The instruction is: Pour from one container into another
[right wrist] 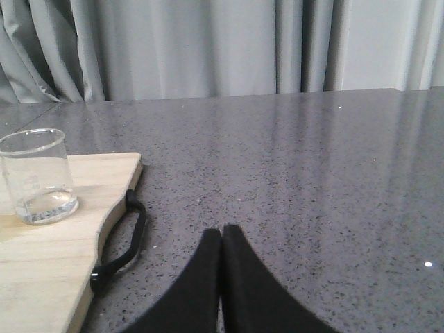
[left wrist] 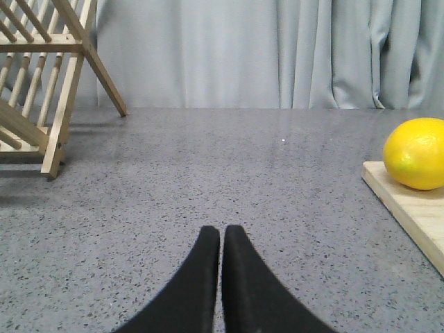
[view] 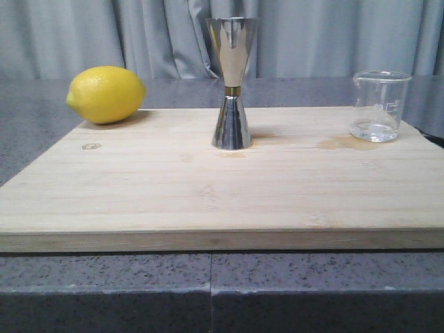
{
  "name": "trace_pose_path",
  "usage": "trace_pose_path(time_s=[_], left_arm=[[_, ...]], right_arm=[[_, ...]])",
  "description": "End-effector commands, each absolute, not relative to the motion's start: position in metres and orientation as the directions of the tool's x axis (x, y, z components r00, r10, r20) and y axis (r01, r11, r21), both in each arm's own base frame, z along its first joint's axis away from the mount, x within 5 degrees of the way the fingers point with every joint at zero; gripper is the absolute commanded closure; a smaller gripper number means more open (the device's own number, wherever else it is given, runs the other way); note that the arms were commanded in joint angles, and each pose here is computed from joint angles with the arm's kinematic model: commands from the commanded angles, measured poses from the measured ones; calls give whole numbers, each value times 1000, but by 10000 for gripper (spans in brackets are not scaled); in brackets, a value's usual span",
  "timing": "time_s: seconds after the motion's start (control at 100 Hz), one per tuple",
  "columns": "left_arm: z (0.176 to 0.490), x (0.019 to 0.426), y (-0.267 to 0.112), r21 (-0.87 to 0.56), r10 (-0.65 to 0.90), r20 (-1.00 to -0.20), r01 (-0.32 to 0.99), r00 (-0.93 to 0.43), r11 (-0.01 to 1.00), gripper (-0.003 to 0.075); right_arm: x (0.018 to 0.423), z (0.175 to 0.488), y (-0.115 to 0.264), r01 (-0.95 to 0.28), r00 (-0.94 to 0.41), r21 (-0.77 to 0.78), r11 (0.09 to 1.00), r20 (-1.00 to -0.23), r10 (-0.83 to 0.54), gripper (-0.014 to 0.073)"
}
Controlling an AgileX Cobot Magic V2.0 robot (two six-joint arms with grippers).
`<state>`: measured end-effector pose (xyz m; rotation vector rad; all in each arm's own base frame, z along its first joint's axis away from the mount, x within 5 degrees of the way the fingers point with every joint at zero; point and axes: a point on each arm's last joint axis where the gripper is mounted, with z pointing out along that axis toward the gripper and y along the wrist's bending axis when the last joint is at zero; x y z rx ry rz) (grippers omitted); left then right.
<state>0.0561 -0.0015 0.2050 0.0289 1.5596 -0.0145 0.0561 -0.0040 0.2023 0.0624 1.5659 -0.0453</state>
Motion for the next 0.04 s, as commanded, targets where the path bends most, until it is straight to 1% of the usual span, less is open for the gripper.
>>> trace_pose_path(time_s=[0.0,0.03], left_arm=[[203,56,-1,-8,-10,-997,25,80,1000,739],[203,56,-1,-8,-10,-997,25,80,1000,739]], right_arm=[[55,207,-4,70,86,1,998,-996,-5,653],[55,207,-4,70,86,1,998,-996,-5,653]])
